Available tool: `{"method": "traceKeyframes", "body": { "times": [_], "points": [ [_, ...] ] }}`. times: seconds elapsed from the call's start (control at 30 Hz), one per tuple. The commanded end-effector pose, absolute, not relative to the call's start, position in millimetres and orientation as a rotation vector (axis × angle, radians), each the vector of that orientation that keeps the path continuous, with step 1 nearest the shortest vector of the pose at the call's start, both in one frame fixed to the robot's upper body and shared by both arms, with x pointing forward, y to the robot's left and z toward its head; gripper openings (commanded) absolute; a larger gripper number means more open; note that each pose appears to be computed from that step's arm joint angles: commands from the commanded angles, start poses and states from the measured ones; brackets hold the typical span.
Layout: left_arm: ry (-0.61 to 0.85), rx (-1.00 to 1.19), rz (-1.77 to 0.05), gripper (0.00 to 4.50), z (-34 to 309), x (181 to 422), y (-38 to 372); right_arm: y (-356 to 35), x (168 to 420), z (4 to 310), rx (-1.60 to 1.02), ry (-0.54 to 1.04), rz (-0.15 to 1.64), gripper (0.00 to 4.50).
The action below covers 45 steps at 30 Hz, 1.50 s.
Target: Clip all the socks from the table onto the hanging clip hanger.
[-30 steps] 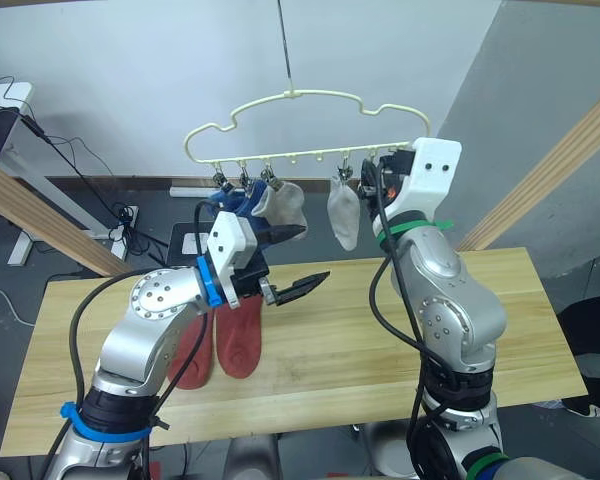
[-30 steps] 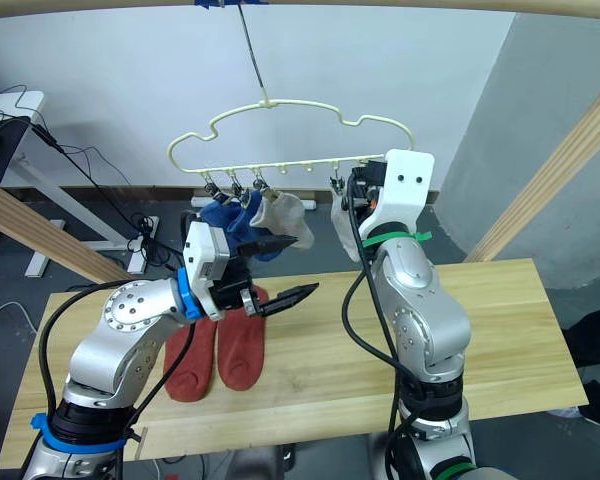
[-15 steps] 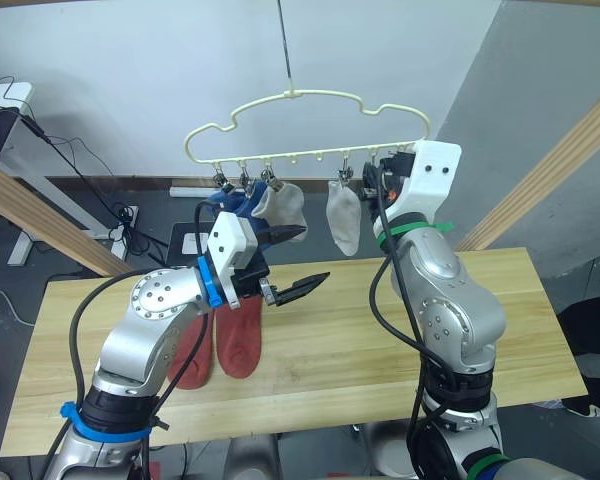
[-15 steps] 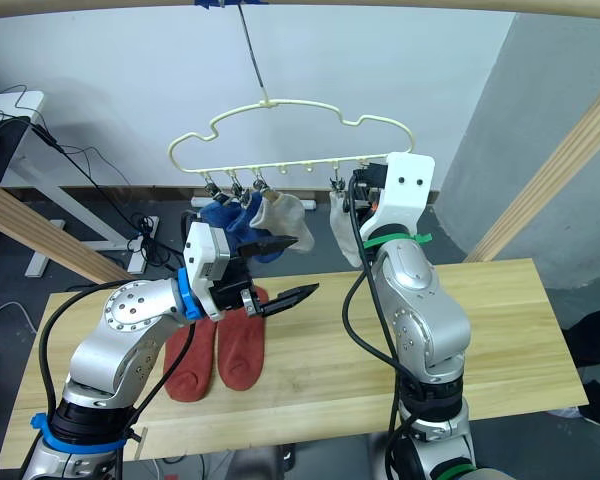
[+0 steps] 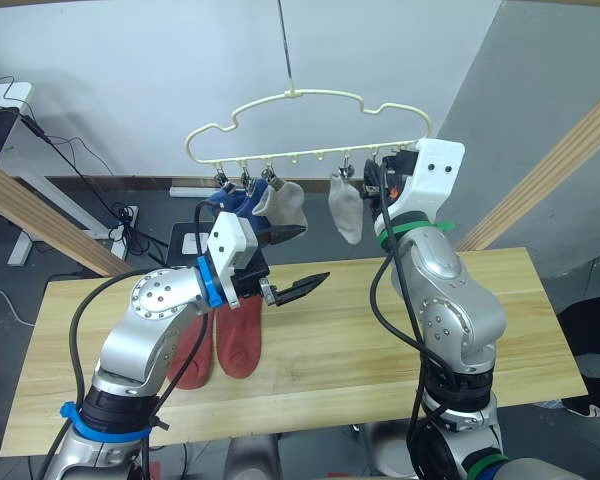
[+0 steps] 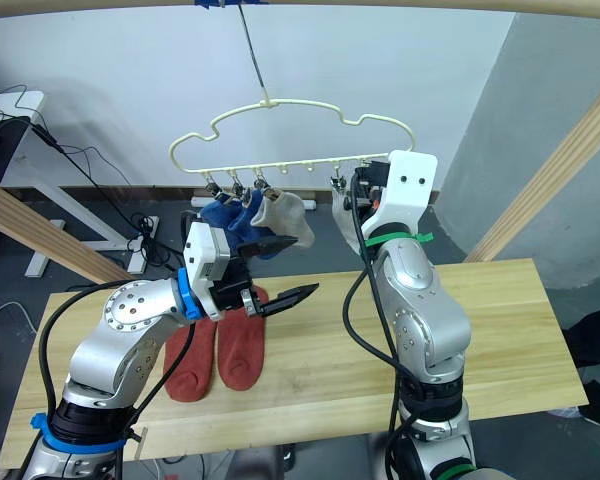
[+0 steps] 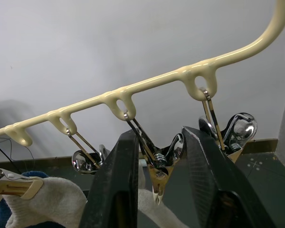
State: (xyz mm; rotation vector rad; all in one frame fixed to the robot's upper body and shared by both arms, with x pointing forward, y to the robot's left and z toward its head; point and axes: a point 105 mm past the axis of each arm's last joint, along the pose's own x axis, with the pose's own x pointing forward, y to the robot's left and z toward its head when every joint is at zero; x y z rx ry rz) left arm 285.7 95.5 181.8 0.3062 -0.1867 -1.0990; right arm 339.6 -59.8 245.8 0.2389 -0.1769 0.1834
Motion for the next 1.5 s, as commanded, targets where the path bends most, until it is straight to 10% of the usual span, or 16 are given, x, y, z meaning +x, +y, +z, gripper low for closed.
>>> {"method": "traceKeyframes", "body": {
  "times": [0.03, 0.43, 1.0, 1.37, 1.5],
  "points": [
    [-0.226, 0.338, -1.113, 4.29, 189, 281, 94, -51, 332, 259, 0.31, -0.225, 0.22, 0.56],
    [-0.171, 0.274, -1.04, 4.29, 176, 282, 101, -51, 333, 259, 0.308, -0.227, 0.22, 0.02],
    [0.34, 0.047, -0.187, 4.4, 29, 308, 183, -49, 334, 257, 0.282, -0.205, 0.25, 0.0],
    [0.434, 0.06, -0.143, 4.4, 14, 317, 174, -49, 334, 256, 0.28, -0.196, 0.252, 0.0],
    [0.44, 0.071, -0.165, 3.55, 14, 316, 171, -49, 334, 256, 0.281, -0.196, 0.251, 0.0]
  ]
}}
